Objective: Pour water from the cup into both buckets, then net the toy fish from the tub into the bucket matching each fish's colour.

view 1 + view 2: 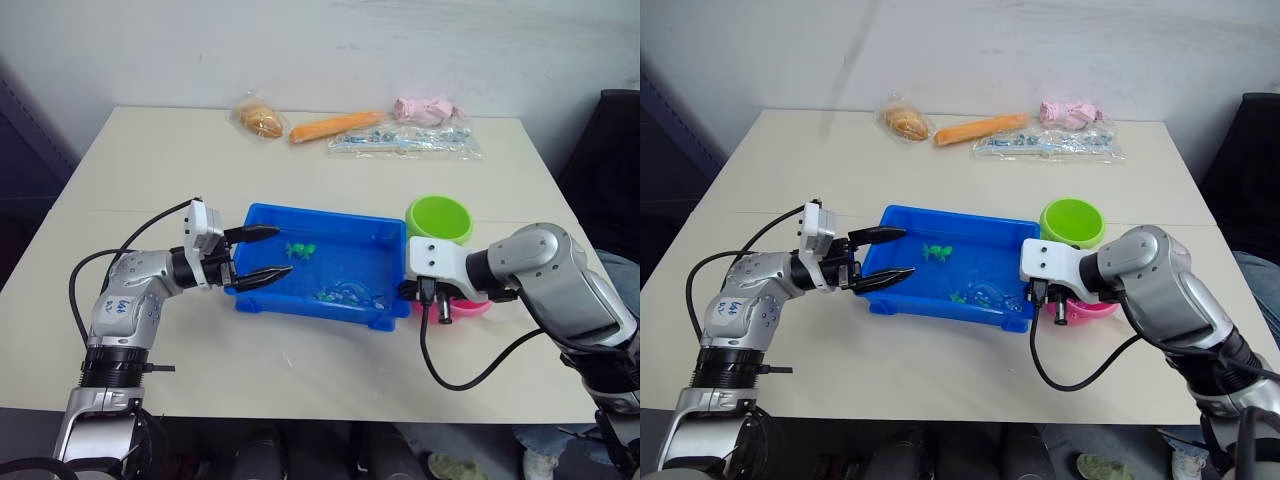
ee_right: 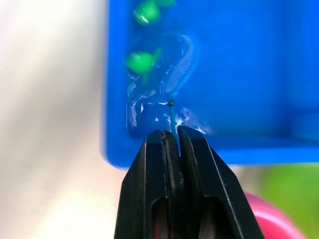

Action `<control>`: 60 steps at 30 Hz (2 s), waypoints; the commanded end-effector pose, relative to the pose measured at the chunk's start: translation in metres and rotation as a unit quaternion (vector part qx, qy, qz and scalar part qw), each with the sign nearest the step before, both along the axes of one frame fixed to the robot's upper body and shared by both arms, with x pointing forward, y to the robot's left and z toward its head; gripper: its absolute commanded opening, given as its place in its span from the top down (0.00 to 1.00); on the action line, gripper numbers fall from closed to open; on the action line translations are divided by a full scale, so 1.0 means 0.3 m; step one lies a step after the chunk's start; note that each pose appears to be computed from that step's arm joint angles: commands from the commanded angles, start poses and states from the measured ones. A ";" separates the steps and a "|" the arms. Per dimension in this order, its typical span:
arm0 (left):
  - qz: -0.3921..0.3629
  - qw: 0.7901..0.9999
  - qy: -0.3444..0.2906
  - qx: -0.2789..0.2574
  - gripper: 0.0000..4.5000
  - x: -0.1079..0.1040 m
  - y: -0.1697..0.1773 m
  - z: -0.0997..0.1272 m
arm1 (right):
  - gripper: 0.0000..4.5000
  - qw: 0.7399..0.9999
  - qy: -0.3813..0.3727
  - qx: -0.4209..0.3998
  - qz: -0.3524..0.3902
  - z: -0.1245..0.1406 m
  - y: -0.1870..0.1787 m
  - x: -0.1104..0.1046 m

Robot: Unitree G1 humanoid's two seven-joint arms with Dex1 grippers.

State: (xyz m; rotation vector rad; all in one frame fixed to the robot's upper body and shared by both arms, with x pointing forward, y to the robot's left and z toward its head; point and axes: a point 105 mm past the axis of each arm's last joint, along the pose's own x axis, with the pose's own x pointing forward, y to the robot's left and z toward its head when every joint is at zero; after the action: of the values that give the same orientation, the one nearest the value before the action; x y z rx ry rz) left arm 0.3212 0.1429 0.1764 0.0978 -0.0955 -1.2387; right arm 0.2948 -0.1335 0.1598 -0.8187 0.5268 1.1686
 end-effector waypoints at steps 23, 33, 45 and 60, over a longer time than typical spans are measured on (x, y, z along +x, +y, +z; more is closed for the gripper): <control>0.002 1.000 -0.015 -0.003 0.01 -0.026 -0.002 0.021 | 1.00 0.972 0.101 0.173 -0.124 0.069 -0.037 0.072; 0.004 1.000 -0.021 -0.002 0.01 -0.021 0.000 0.027 | 1.00 0.968 0.125 0.176 -0.127 0.073 -0.069 0.050; 0.005 1.000 -0.023 -0.003 0.01 -0.017 0.002 0.030 | 1.00 0.965 0.139 0.184 -0.123 0.027 -0.037 0.040; 0.012 1.000 -0.023 0.000 0.01 -0.017 0.015 0.032 | 1.00 0.947 0.146 0.249 -0.138 0.047 0.006 0.066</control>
State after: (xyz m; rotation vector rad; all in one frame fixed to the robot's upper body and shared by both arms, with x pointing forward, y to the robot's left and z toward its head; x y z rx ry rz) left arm 0.3178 0.1454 0.1748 0.1041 -0.0896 -1.2167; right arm 0.3128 -0.1298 0.1587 -0.1504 0.5819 1.1049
